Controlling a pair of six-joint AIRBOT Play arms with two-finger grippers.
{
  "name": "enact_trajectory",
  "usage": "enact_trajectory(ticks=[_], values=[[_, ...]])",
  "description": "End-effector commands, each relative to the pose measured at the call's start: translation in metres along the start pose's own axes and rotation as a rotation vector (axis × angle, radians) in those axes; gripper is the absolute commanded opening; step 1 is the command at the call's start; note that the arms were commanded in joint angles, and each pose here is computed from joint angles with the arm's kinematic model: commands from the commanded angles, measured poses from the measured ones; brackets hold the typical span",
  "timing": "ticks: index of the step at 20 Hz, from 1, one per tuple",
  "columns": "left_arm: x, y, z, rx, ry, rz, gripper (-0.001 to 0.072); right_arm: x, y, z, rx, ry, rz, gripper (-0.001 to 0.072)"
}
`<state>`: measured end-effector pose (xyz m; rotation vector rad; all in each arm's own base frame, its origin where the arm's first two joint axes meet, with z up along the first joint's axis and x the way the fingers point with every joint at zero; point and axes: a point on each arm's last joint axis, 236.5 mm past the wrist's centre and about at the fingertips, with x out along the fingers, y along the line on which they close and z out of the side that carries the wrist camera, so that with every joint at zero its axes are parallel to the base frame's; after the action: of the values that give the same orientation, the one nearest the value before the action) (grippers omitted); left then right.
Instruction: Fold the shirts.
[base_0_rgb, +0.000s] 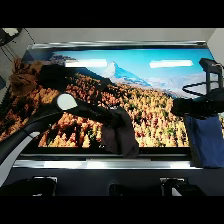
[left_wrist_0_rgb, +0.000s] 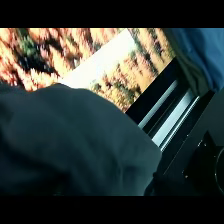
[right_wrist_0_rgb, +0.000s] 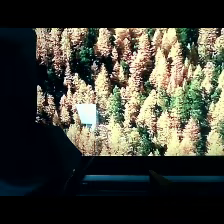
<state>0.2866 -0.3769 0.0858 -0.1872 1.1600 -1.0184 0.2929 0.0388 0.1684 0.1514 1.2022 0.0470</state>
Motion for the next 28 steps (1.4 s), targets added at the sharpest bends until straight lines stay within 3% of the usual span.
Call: enact_trajectory(ticks=[1, 4, 9, 13, 15, 20, 28], values=[[0.008, 0.018, -0.005, -0.059, 0.064, 0.010, 0.0620, -0.001, 0.000, 0.010, -0.008, -0.048, -0.001, 0.0551], [-0.048, 0.057, 0.001, -0.111, 0.089, 0.057, 0.0614, 0.001, 0.002, 0.017, -0.008, -0.070, 0.006, 0.0555], [-0.099, 0.140, -0.056, -0.233, 0.203, 0.257, 0.0614, 0.037, 0.006, -0.004, -0.011, 0.054, 0.036, 0.0560], [-0.056, 0.150, -0.114, -0.342, 0.293, 0.204, 0.0614, 0.080, 0.017, -0.013, -0.004, 0.116, 0.100, 0.0583], [-0.023, 0.140, -0.122, -0.423, 0.238, 0.132, 0.0614, 0.103, 0.022, -0.011, 0.018, 0.136, 0.126, 0.0687], [0.025, 0.112, -0.112, -0.496, 0.129, 0.008, 0.0614, 0.154, 0.020, -0.016, 0.039, 0.254, 0.124, 0.0684], [0.041, 0.130, -0.100, -0.359, 0.062, 0.080, 0.0614, 0.165, 0.017, -0.035, 0.022, 0.358, 0.117, 0.0667]])
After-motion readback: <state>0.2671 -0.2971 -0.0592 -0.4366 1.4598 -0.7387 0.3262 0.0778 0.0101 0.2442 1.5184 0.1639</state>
